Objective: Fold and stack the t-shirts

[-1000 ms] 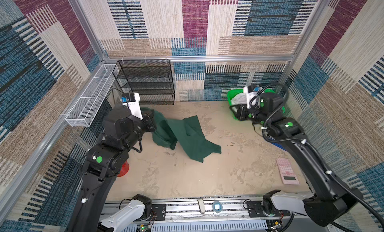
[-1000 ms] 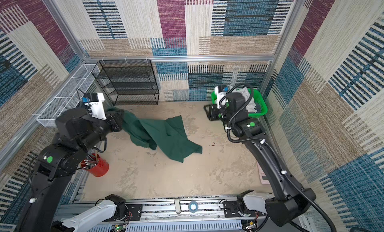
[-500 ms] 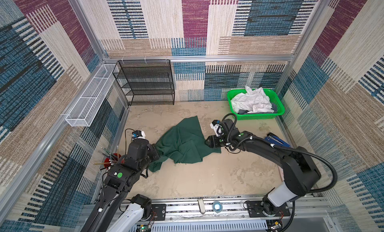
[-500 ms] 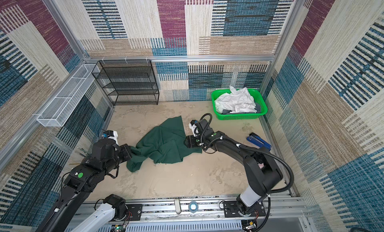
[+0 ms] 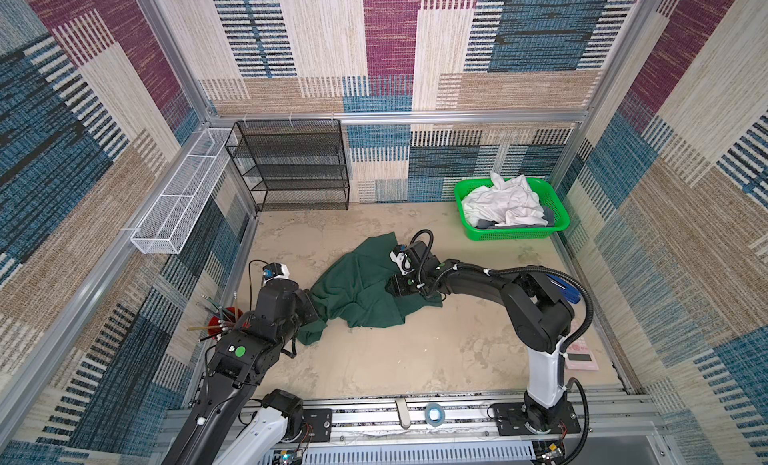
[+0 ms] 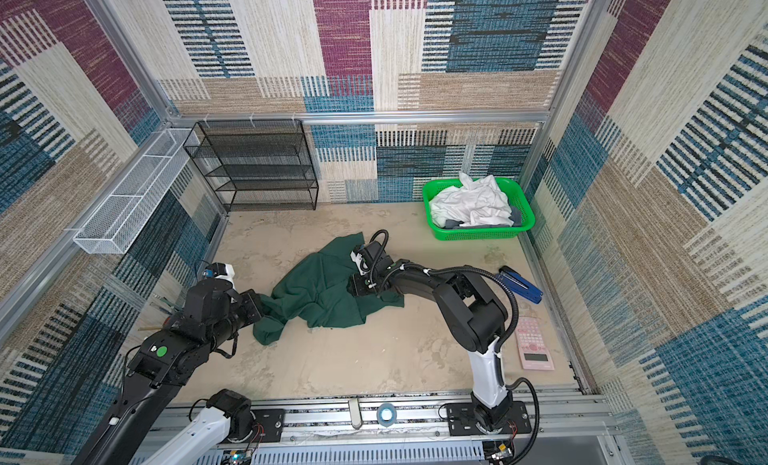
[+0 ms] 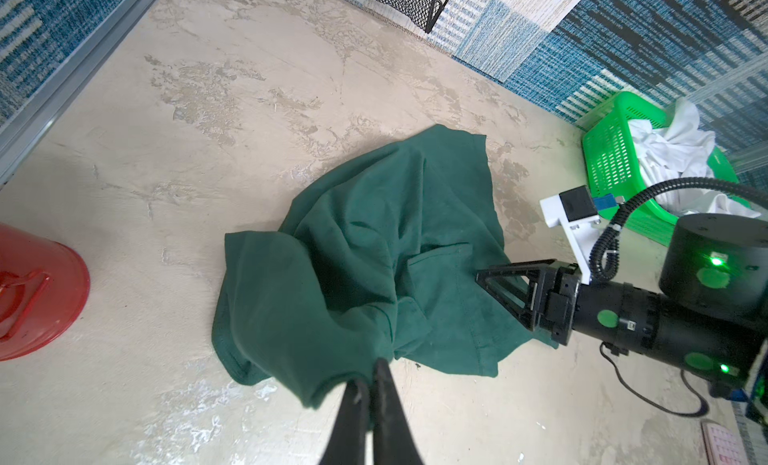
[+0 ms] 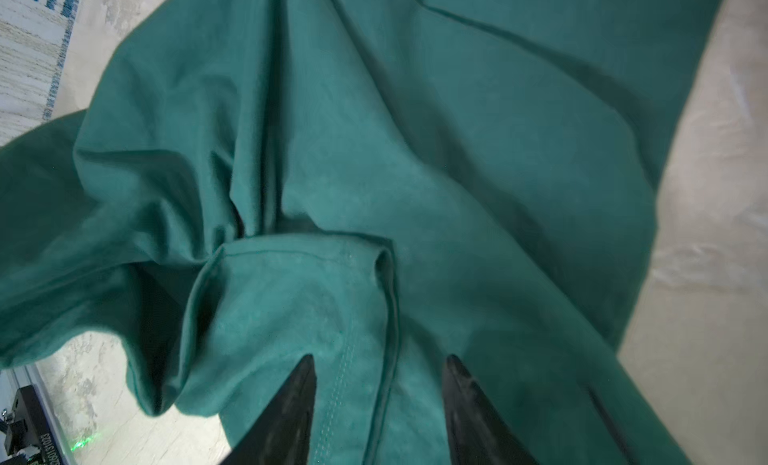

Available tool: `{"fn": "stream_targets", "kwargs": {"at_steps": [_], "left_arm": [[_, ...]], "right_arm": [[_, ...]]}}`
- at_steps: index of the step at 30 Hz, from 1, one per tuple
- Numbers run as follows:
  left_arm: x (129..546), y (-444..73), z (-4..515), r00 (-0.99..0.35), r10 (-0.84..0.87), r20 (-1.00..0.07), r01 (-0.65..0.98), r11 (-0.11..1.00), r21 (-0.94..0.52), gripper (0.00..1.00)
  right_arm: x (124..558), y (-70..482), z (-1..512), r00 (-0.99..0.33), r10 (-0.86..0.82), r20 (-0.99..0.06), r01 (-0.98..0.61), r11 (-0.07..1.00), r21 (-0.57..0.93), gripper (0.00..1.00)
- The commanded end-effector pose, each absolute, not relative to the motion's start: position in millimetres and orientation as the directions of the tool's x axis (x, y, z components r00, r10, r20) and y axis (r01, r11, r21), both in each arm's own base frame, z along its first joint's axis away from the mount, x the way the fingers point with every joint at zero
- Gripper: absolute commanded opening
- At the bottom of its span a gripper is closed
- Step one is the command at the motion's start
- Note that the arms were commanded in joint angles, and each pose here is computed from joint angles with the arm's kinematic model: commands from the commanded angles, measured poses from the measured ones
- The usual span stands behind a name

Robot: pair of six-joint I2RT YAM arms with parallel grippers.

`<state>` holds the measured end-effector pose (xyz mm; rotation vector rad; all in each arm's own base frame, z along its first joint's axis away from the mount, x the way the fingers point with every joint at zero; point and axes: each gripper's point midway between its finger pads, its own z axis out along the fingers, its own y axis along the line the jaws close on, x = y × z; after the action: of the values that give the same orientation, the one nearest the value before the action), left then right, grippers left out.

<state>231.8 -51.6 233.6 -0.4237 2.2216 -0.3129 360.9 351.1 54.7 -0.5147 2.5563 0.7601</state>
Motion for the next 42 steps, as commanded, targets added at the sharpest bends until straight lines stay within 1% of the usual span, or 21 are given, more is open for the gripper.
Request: {"fn": "stream_targets", "kwargs": {"at_steps": [1, 7, 11, 12, 15, 16, 18, 21, 25, 28, 30, 34, 36, 39, 42], "left_arm": [[230, -49, 231, -0.6, -0.391, -0.698, -0.199, 0.918, -0.343, 0.0], [227, -47, 225, -0.605, -0.389, -0.695, -0.206, 0.919, -0.335, 0.0], [228, -48, 223, -0.608, -0.391, -0.691, -0.204, 0.918, -0.339, 0.0], [228, -49, 222, -0.609, -0.392, -0.69, -0.204, 0.917, -0.341, 0.0], [228, -49, 221, -0.611, -0.392, -0.688, -0.204, 0.917, -0.342, 0.0], [228, -49, 220, -0.612, -0.392, -0.687, -0.204, 0.917, -0.342, 0.0], [227, -49, 220, -0.611, -0.393, -0.687, -0.205, 0.917, -0.343, 0.0], [226, -47, 224, -0.602, -0.393, -0.695, -0.204, 0.917, -0.342, 0.0], [226, -44, 236, -0.587, -0.373, -0.719, -0.19, 0.926, -0.326, 0.0], [229, -42, 259, -0.559, -0.34, -0.756, -0.162, 0.939, -0.303, 0.0], [232, -40, 283, -0.527, -0.314, -0.79, -0.142, 0.949, -0.283, 0.0], [238, -34, 348, -0.434, -0.264, -0.861, -0.107, 0.964, -0.241, 0.0], [239, -30, 388, -0.363, -0.247, -0.898, -0.097, 0.969, -0.227, 0.0], [237, -24, 446, -0.256, -0.238, -0.937, -0.083, 0.971, -0.224, 0.0], [228, -24, 501, -0.16, -0.25, -0.955, -0.029, 0.968, -0.248, 0.0]], "right_arm": [[374, 363, 59, -0.822, -0.216, -0.526, -0.474, 0.772, 0.423, 0.51], [377, 375, 49, -0.823, -0.246, -0.512, -0.489, 0.765, 0.419, 0.51], [375, 380, 44, -0.823, -0.27, -0.5, -0.5, 0.761, 0.413, 0.44], [375, 381, 44, -0.822, -0.274, -0.499, -0.503, 0.76, 0.411, 0.41], [373, 386, 48, -0.814, -0.281, -0.508, -0.517, 0.75, 0.412, 0.25], [373, 387, 50, -0.81, -0.284, -0.512, -0.523, 0.746, 0.413, 0.19], [374, 388, 56, -0.803, -0.286, -0.524, -0.531, 0.742, 0.409, 0.01], [375, 386, 79, -0.78, -0.27, -0.564, -0.544, 0.738, 0.399, 0.0], [373, 381, 145, -0.727, -0.213, -0.652, -0.572, 0.713, 0.405, 0.0], [370, 367, 211, -0.671, -0.151, -0.726, -0.584, 0.711, 0.392, 0.0], [365, 347, 258, -0.624, -0.099, -0.775, -0.577, 0.727, 0.373, 0.0], [348, 288, 361, -0.473, 0.032, -0.881, -0.543, 0.777, 0.32, 0.0], [337, 256, 412, -0.382, 0.093, -0.919, -0.522, 0.799, 0.298, 0.0], [326, 219, 467, -0.283, 0.131, -0.95, -0.477, 0.84, 0.258, 0.0], [308, 201, 514, -0.211, 0.152, -0.966, -0.483, 0.843, 0.238, 0.0]]}}
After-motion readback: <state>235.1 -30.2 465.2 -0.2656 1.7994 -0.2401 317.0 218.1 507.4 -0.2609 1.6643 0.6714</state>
